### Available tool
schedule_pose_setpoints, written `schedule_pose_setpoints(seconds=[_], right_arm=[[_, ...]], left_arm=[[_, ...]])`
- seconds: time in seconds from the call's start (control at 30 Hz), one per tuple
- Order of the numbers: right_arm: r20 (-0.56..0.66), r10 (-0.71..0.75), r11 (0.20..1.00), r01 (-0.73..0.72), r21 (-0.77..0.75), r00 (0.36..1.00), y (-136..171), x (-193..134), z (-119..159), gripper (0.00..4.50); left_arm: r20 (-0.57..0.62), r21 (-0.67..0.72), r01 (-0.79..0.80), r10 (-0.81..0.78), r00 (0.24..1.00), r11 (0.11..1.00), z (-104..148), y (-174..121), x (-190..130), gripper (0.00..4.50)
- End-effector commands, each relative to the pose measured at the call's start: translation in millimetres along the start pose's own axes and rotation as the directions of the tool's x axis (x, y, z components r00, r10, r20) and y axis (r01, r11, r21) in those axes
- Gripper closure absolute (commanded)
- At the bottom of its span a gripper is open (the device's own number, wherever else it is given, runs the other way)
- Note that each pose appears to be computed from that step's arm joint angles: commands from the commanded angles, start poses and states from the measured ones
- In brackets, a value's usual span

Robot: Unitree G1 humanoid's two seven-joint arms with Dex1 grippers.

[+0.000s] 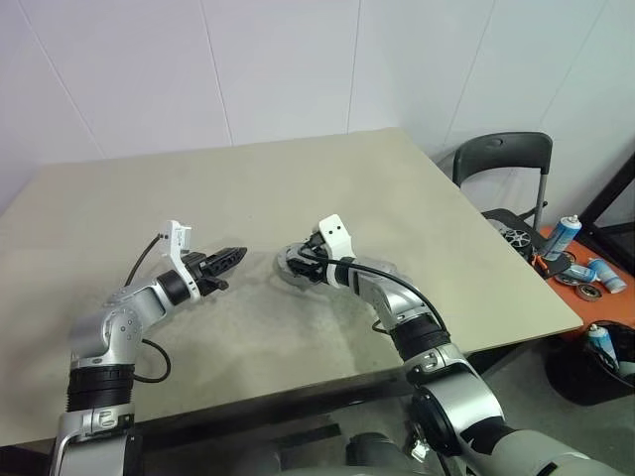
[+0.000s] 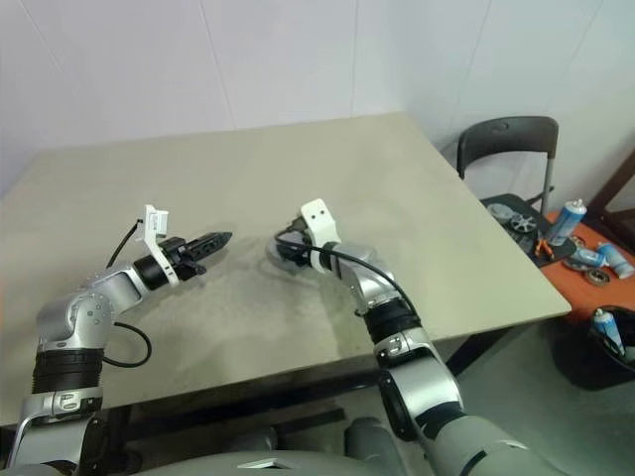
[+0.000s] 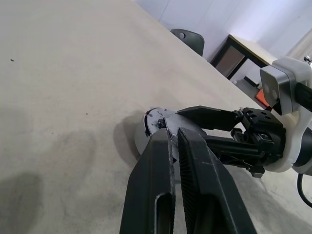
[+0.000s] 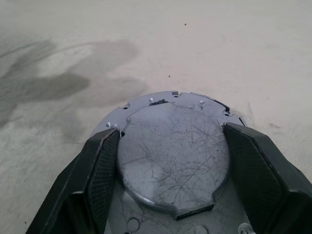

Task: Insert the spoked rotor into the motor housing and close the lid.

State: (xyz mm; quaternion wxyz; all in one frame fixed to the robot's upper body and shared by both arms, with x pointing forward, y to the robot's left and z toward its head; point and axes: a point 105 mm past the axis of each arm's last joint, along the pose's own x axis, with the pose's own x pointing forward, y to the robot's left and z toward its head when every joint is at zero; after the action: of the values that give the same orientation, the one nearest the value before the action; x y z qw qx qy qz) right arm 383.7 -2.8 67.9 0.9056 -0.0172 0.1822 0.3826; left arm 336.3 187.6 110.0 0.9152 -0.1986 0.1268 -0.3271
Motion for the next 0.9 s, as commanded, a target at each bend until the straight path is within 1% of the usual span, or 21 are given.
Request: schedule_pose_setpoints(seconds=[0.03,0.17,0.33,0.57,0.73,0.9], right_arm=[[0.039,0.043,0.999,-0.042,-0.029,0.998,11,1,18,1.48],[0.044,0.06,0.998,-0.059,-0.023,0.997,16,2,25,1.48],[-0.006,0.051,0.998,-0.051,-0.041,0.999,19,7,18,1.48],[-0.008,0.088,0.996,-0.088,0.03,0.996,26,7,27,1.48],[-0.013,0.114,0.993,-0.113,0.012,0.993,28,4,32,1.48],[-0.034,0.065,0.997,-0.066,-0.031,0.997,19,6,22,1.48]], left_arm=[[0.044,0.031,0.004,-0.005,0.999,0.999,14,-2,-1,4.17],[0.042,0.031,0.004,-0.005,0.999,1.0,14,-2,-1,4.17],[0.042,0.029,0.004,-0.005,0.999,1.0,13,-3,0,4.17],[0.041,0.029,0.002,-0.003,0.999,1.0,12,-3,0,4.17],[0.041,0.028,0.0,-0.001,0.999,1.0,12,-2,0,4.17],[0.039,0.028,0.002,-0.003,0.999,1.0,12,-2,2,4.17]])
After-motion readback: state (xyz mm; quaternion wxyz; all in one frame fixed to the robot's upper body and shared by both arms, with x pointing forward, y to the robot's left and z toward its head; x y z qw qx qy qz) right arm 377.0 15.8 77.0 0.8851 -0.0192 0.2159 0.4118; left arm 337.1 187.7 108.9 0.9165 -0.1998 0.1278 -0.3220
